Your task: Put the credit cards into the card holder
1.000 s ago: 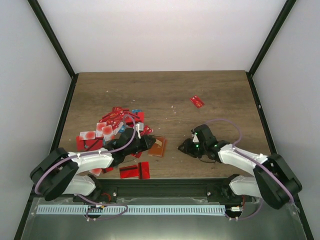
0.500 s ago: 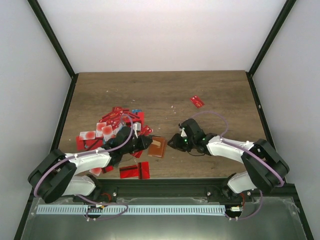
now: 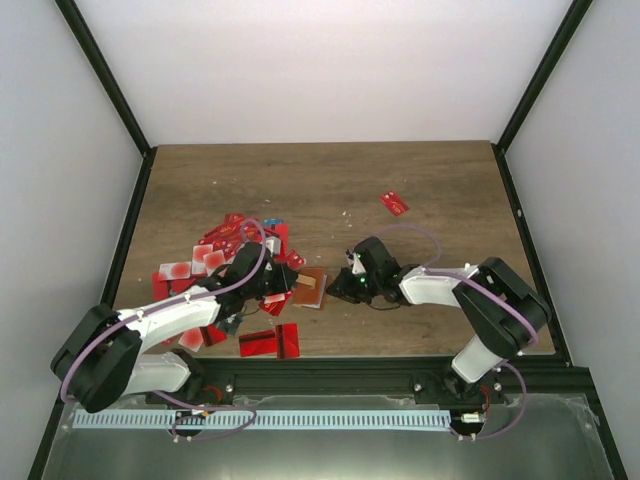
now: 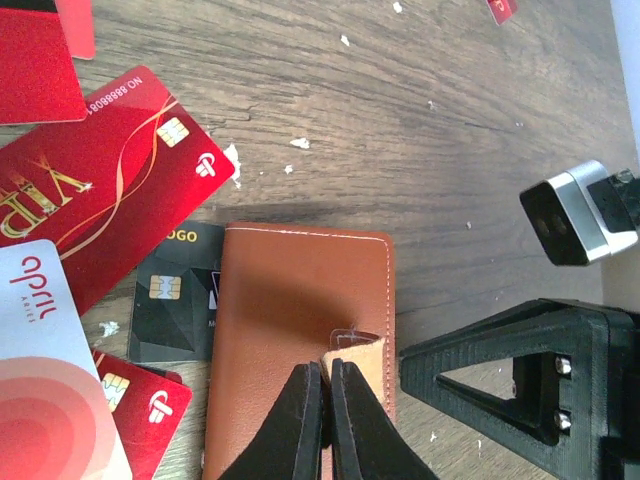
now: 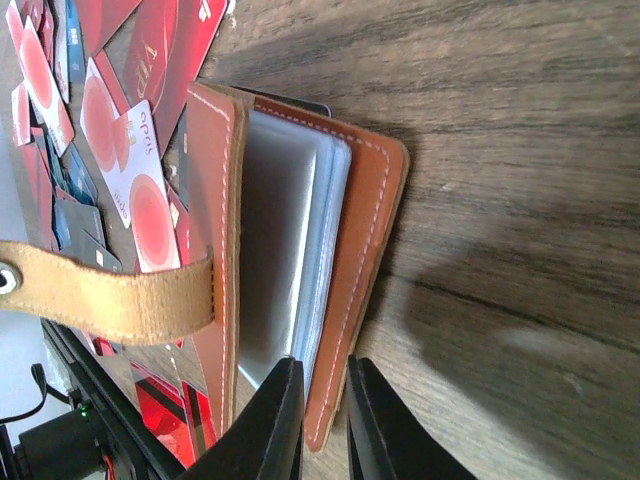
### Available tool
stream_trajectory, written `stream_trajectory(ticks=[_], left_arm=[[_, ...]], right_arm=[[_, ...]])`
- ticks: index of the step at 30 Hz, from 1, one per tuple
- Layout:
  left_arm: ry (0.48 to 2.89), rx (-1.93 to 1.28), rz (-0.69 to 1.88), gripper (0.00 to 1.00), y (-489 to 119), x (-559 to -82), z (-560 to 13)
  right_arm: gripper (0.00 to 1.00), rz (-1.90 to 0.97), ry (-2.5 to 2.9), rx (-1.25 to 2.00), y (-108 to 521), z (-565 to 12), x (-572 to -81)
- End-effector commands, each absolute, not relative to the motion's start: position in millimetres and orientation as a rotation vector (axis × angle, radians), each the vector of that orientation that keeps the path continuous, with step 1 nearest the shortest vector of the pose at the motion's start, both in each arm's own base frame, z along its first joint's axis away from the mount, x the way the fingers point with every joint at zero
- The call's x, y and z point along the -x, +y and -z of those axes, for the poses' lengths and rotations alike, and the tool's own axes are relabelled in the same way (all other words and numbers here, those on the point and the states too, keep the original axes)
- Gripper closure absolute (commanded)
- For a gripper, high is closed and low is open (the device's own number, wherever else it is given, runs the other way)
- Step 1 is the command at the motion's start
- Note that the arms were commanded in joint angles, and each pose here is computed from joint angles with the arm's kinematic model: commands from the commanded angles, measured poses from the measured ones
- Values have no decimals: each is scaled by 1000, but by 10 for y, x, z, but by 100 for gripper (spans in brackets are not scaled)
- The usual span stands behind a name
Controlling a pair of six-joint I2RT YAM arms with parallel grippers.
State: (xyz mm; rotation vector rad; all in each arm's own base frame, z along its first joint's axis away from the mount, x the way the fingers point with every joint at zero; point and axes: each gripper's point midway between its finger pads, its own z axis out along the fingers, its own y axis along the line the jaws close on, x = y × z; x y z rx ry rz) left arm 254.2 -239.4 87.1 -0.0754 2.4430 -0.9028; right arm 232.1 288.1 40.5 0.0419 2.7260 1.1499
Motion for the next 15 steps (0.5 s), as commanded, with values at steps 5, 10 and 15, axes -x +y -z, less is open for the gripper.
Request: stream_trajectory(ticks=[5, 10, 15], left_arm=[[2441, 39, 919, 96, -2426, -2544, -936], [2435, 33, 925, 96, -2438, -2549, -982], [2429, 25, 919, 96, -2429, -2555, -1026]], right_arm=[[86, -1267, 2676, 22, 3172, -514, -2442], [86, -1270, 2688, 42, 3276, -453, -2506], [86, -1301, 2679, 70, 3361, -429, -2550]])
